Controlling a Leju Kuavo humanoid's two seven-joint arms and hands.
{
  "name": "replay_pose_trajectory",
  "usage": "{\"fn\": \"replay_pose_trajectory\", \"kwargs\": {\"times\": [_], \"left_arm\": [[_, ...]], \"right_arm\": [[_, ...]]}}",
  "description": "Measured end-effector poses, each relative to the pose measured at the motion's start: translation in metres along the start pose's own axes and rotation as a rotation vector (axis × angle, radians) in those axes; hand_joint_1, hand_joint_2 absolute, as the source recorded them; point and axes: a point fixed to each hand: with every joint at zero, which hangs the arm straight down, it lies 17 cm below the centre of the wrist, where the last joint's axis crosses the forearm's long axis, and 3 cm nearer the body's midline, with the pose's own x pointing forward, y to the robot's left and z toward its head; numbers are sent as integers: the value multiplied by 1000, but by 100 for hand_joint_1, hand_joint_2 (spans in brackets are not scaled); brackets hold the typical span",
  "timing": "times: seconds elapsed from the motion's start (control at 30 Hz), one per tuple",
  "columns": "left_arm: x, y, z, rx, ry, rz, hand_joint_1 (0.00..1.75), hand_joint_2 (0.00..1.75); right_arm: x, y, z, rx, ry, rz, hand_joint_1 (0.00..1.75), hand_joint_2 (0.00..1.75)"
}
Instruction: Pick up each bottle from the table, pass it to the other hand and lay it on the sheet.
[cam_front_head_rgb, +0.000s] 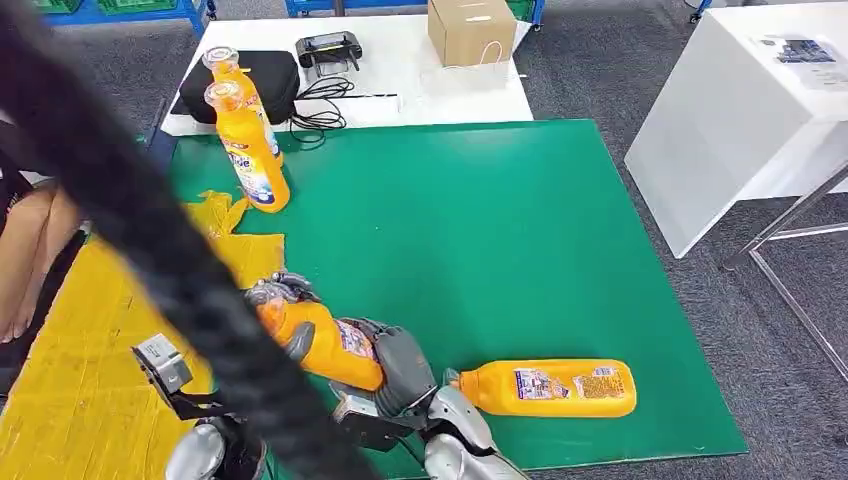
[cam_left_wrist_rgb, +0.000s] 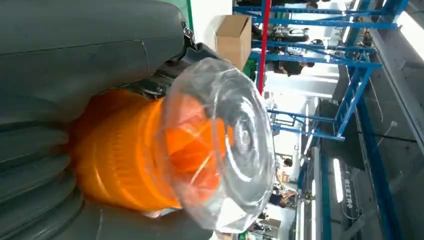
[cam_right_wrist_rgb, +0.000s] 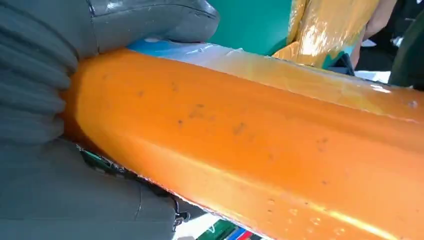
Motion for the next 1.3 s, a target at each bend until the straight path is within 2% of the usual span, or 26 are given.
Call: {"fn": "replay_pose_trajectory", "kwargs": {"times": [0.53,0.6,0.63,0.67,0.87,1.0,1.1,1.3], "left_arm": [[1,-1,0,-7,-2,5,175,175],[1,-1,-1,-7,-3,5,175,175],[1,-1,-1,-8,-3,5,175,175],[1,-1,-1,-8,-3,5,175,175],[2,2,-1,-1,-13,-36,175,175],[8,20,-1,38,-31,-130,175,175],[21,41,-2,76,-71,-282,175,175],[52,91,1,216,-140,-793,175,175]], "right_arm": [[0,-1,0,-4,0,2,175,175],[0,-1,0,-4,-1,2,166,175],[0,-1,0,-5,-1,2,47,175],[0,-1,0,-6,-1,3,0,175],[17,-17,-7,-75,-57,21,0,175],[33,-42,-13,-147,-101,32,0,175],[40,-63,-14,-204,-118,33,0,175],[44,-90,-9,-278,-120,32,0,175]]}}
